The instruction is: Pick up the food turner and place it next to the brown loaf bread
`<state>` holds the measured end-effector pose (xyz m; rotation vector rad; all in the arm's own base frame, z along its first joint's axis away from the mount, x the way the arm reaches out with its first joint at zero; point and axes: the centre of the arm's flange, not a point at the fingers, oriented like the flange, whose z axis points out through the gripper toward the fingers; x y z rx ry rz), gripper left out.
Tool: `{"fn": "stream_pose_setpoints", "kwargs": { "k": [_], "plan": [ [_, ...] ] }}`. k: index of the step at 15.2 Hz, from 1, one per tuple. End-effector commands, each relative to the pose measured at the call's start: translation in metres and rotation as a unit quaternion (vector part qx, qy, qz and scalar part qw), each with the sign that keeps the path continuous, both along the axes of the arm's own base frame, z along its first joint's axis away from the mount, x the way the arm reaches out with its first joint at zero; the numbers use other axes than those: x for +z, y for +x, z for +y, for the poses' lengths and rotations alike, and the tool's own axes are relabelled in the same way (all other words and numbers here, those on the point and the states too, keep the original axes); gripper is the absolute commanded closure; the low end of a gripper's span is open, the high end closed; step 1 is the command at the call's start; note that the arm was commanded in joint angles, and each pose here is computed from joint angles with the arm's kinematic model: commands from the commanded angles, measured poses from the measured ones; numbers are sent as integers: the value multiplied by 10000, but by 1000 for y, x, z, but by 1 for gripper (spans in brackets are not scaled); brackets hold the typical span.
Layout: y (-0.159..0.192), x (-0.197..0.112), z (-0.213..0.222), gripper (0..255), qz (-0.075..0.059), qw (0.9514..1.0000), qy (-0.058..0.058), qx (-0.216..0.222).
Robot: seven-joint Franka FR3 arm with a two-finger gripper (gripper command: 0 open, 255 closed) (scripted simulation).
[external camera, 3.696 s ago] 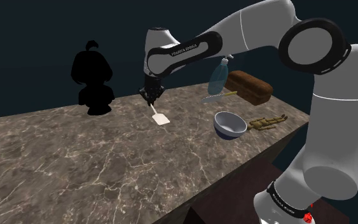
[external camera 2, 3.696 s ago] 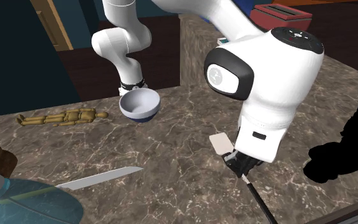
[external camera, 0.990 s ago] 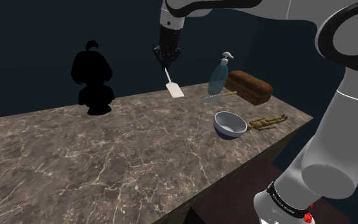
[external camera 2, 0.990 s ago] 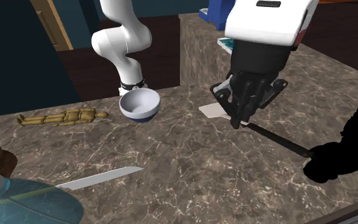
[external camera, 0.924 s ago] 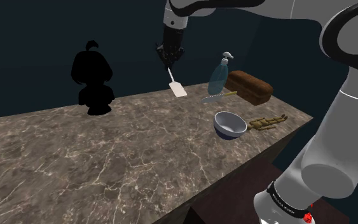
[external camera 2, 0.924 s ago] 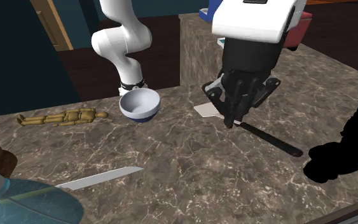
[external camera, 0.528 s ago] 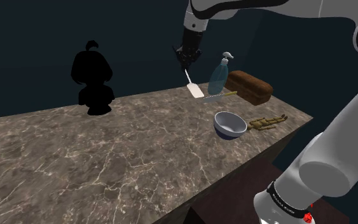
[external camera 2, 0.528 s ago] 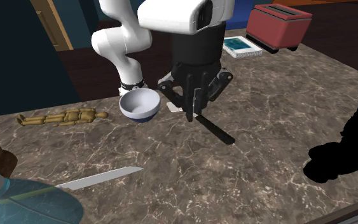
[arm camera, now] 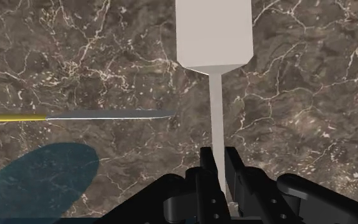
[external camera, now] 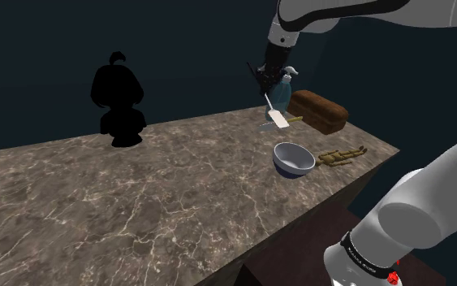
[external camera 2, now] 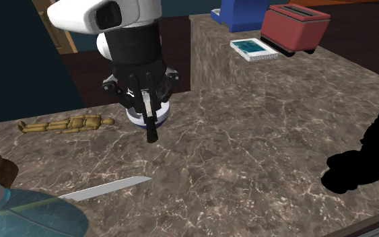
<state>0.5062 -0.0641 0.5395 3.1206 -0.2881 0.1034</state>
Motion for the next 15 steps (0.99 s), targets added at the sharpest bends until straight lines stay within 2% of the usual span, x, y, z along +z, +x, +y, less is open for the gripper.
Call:
{"fn": "stream_pose_setpoints", "kwargs": {
  "k": [1, 15],
  "plan": [
    [-15, 0, -21, 255, 0, 10000, 2, 7],
    [-121, 0, -172, 255, 0, 10000, 2, 7]
  ]
}}
